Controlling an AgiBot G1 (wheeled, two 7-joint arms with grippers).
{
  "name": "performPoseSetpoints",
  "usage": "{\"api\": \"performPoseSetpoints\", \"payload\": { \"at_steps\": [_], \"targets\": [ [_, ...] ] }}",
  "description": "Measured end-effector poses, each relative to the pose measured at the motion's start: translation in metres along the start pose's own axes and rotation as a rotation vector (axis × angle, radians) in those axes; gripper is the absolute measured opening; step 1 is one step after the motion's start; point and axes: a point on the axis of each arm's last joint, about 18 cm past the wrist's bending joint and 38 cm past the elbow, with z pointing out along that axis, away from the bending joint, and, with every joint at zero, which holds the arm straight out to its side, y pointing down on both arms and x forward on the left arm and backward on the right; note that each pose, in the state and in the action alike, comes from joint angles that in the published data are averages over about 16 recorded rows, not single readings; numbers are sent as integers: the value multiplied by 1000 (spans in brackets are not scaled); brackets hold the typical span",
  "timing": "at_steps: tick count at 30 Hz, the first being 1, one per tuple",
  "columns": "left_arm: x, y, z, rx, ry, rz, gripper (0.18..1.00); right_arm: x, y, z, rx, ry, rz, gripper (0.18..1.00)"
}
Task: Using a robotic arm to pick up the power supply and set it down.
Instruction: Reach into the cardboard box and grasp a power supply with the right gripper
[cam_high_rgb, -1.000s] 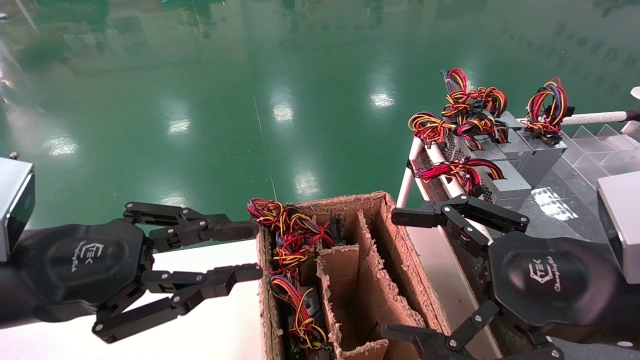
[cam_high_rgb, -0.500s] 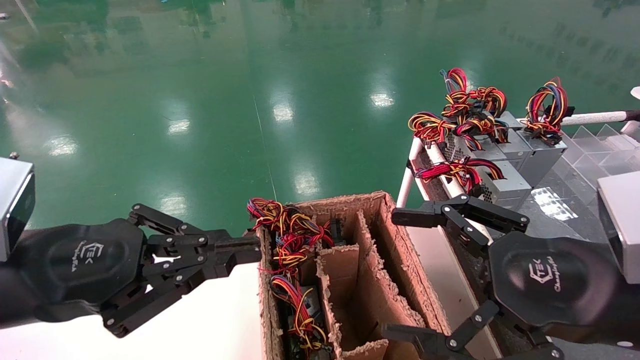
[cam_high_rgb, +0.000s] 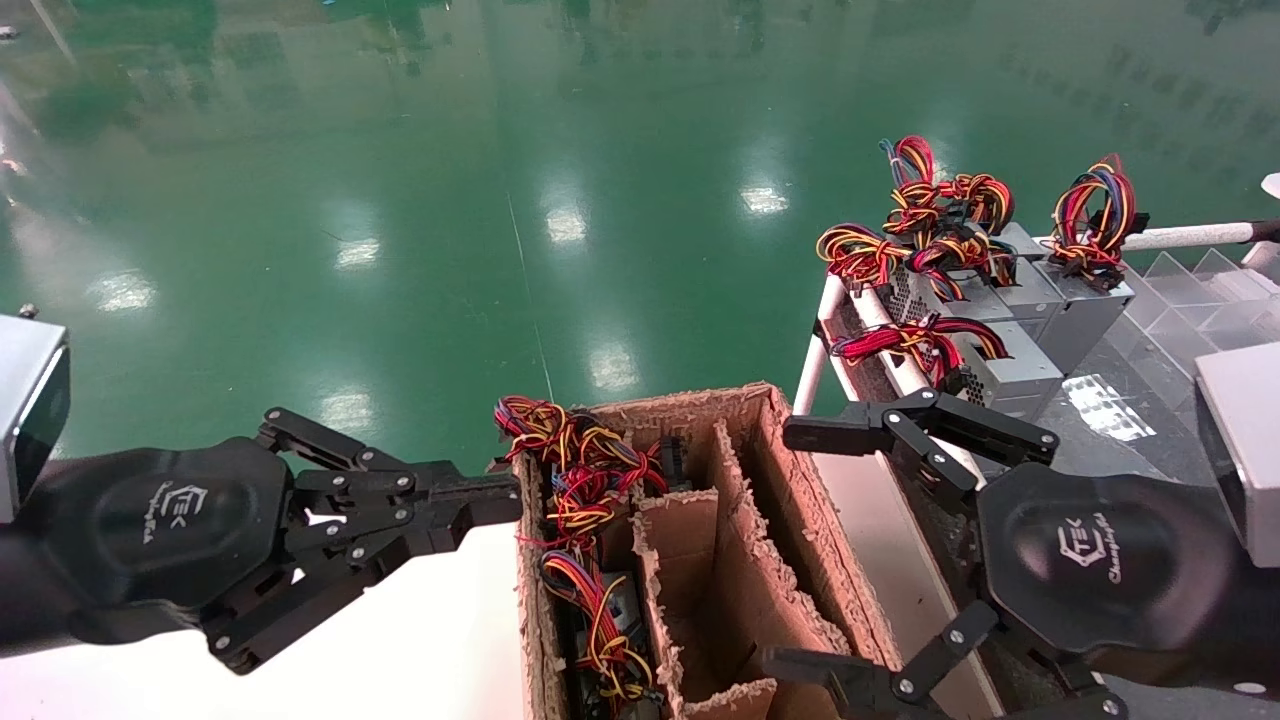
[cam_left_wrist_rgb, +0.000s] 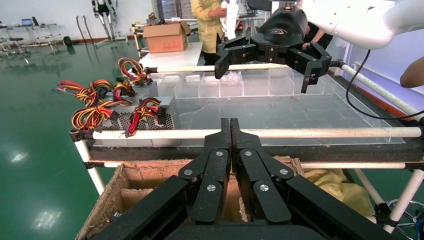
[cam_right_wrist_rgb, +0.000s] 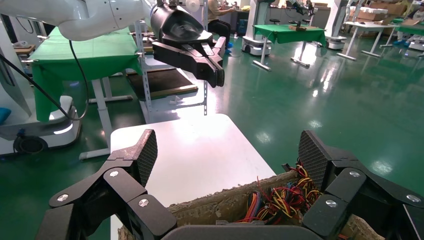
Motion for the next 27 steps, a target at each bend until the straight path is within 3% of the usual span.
{"api": "performPoseSetpoints", "payload": {
  "at_steps": [13, 27],
  "targets": [
    [0, 0, 0, 0, 0, 0, 302, 1, 1, 0, -5, 3, 6, 1001],
    [0, 0, 0, 0, 0, 0, 593, 20, 39, 24, -175, 41, 135, 1001]
  ]
}}
